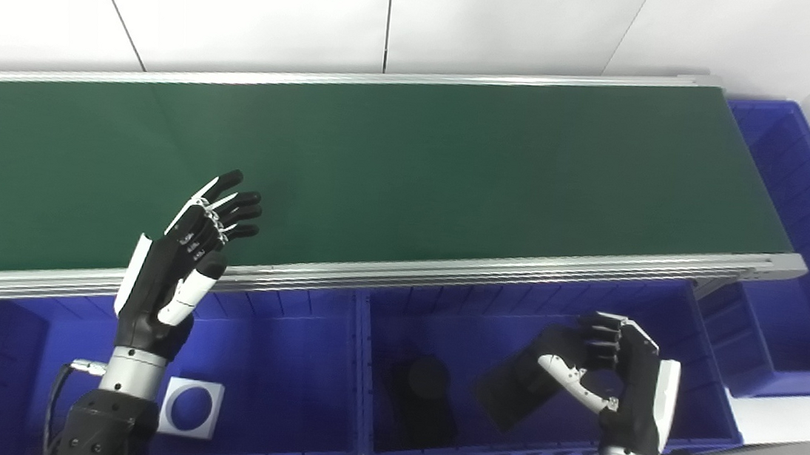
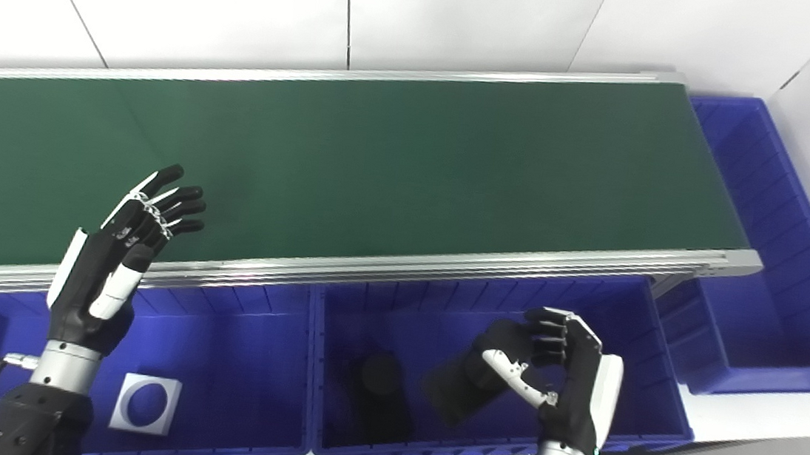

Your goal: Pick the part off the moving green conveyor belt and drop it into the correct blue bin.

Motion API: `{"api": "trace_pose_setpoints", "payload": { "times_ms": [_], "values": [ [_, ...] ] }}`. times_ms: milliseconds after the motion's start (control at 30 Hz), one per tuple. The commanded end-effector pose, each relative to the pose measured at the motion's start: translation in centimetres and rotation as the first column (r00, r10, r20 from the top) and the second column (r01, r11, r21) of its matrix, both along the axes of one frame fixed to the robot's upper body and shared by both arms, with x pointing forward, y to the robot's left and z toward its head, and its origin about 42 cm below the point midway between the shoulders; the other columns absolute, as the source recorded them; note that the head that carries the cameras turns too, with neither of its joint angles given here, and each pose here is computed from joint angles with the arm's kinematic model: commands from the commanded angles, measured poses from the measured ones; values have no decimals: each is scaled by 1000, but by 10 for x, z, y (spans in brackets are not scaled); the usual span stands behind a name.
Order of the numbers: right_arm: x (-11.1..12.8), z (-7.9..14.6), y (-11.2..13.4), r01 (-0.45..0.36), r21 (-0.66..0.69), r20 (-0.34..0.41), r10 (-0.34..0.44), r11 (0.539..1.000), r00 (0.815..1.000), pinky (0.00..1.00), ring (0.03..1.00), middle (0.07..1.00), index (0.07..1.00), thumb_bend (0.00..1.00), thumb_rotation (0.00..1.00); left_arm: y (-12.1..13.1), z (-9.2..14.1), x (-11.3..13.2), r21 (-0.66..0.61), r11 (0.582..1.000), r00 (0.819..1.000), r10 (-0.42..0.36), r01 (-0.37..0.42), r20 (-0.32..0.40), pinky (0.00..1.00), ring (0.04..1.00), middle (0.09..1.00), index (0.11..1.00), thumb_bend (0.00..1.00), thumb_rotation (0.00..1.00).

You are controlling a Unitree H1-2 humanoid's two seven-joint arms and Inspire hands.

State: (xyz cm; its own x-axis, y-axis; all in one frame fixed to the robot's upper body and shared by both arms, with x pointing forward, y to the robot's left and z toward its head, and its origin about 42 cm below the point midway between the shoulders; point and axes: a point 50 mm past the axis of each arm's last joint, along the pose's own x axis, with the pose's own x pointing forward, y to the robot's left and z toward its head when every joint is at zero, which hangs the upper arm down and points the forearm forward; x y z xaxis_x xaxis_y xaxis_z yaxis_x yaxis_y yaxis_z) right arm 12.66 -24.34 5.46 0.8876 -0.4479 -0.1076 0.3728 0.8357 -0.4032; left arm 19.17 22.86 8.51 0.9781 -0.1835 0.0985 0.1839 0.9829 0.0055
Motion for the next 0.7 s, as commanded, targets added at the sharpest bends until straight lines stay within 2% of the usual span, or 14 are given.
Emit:
{"api": "trace_pose_setpoints", "payload": {
  "times_ms": [0,167,267,333,367,400,467,567,667],
  "values": [
    [5,9,0,4,-15,90,-2,1000,996,369,422,483,518,519,0,3,9,1,-9,1000,999,-3,3,49,740,792,807,881,749,748],
    [10,2,-3,0,-10,94,1,1000,996,346,417,482,519,519,0,1,8,0,-14,1000,999,-5,6,46,745,793,805,880,749,746],
    [11,3,-5,-28,4,69,28,1000,997,347,411,479,530,518,0,-1,8,-1,-11,1000,999,-7,7,45,742,792,805,881,744,751],
    [9,6,-6,-71,50,41,69,996,997,423,505,475,522,525,3,-2,7,-1,-7,1000,999,-6,7,44,748,796,809,885,741,756],
    [8,8,-7,-91,76,27,90,993,996,554,643,675,726,723,180,-3,7,-1,-5,1000,999,-5,5,43,745,793,807,883,745,760],
    [7,11,-7,-118,89,11,118,989,993,654,748,799,845,821,286,-4,7,-1,0,1000,999,-3,3,44,742,792,807,883,747,762],
    [7,17,-7,-160,95,-5,161,983,987,802,876,924,963,907,423,-6,8,-2,4,1000,999,-1,0,43,743,793,809,885,746,763],
    [7,28,-7,-210,61,-23,212,976,977,855,918,961,991,914,481,-7,9,-2,7,1000,999,1,-2,41,744,793,809,884,736,764],
    [6,38,-5,-239,34,-39,240,970,970,866,942,982,1000,933,540,-8,8,-2,8,1000,999,2,-2,40,749,796,811,884,732,764]
  ]
}}
